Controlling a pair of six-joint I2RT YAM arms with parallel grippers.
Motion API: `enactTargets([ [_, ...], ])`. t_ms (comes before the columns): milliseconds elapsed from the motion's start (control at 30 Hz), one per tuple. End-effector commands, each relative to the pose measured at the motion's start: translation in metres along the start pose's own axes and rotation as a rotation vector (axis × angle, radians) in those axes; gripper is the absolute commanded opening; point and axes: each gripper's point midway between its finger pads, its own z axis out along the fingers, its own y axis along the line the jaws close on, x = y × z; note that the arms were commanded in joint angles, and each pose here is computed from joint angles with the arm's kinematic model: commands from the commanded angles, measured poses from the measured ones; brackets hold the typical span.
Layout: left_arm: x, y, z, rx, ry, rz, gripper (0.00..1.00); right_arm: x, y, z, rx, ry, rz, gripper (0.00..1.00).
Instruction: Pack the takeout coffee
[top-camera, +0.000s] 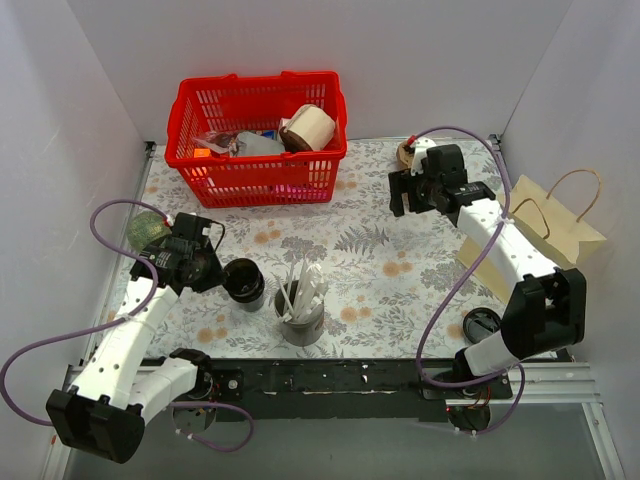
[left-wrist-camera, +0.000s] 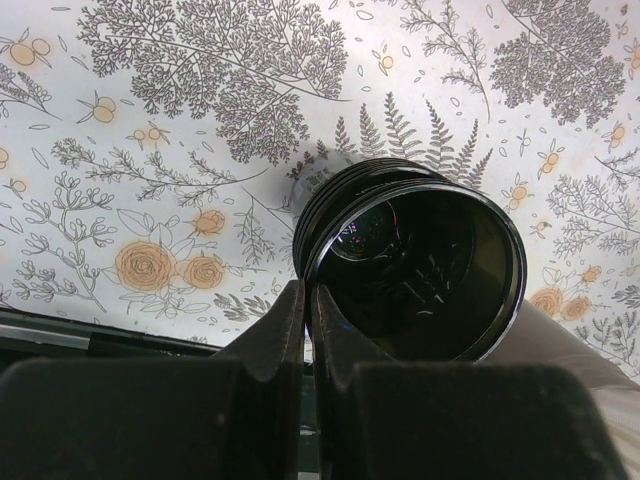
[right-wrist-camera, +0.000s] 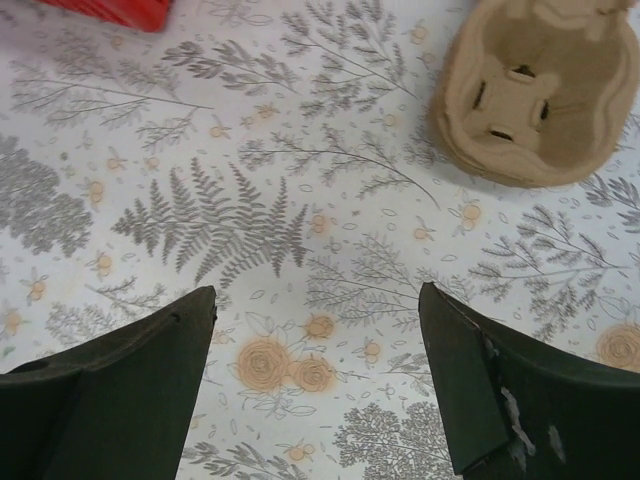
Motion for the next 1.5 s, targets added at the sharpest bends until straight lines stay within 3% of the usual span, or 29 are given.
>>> enactTargets([
  [0, -0.005, -0.003, -0.01, 0.009, -0.004, 0.008, 0.0, -0.021, 0.074, -0.027, -0.265, -0.095, -0.124, 0.89],
  [167, -0.007, -0.005, -0.014, 0.028, -0.023, 0.005, 0.0, -0.032, 0.171, -0.067, -0.614, -0.131, -0.145, 0.88],
  [200, -0.007, -0.005, -0.013, 0.03, -0.023, 0.005, 0.0, -0.028, 0.201, -0.081, -0.754, -0.125, -0.17, 0.87],
  [333, -0.005, -0.005, -0.011, 0.039, -0.029, -0.009, 0.0, -0.017, 0.26, -0.106, -0.969, -0.047, -0.172, 0.86],
  [533, -0.003, -0.01, -0.009, 0.08, -0.042, -0.016, 0.0, -0.019, 0.322, -0.097, -0.995, 0.067, -0.138, 0.84],
  [567, -0.003, -0.01, -0.011, 0.085, -0.048, -0.019, 0.0, -0.006, 0.329, -0.081, -0.971, 0.133, -0.128, 0.84],
  [833, -0.004, -0.004, -0.009, 0.066, -0.072, -0.016, 0.0, 0.004, 0.394, -0.071, -0.999, 0.213, -0.141, 0.76],
  [1467, -0.001, -0.01, -0.008, 0.116, -0.072, -0.008, 0.0, 0.044, 0.431, -0.084, -1.117, 0.369, -0.153, 0.7],
])
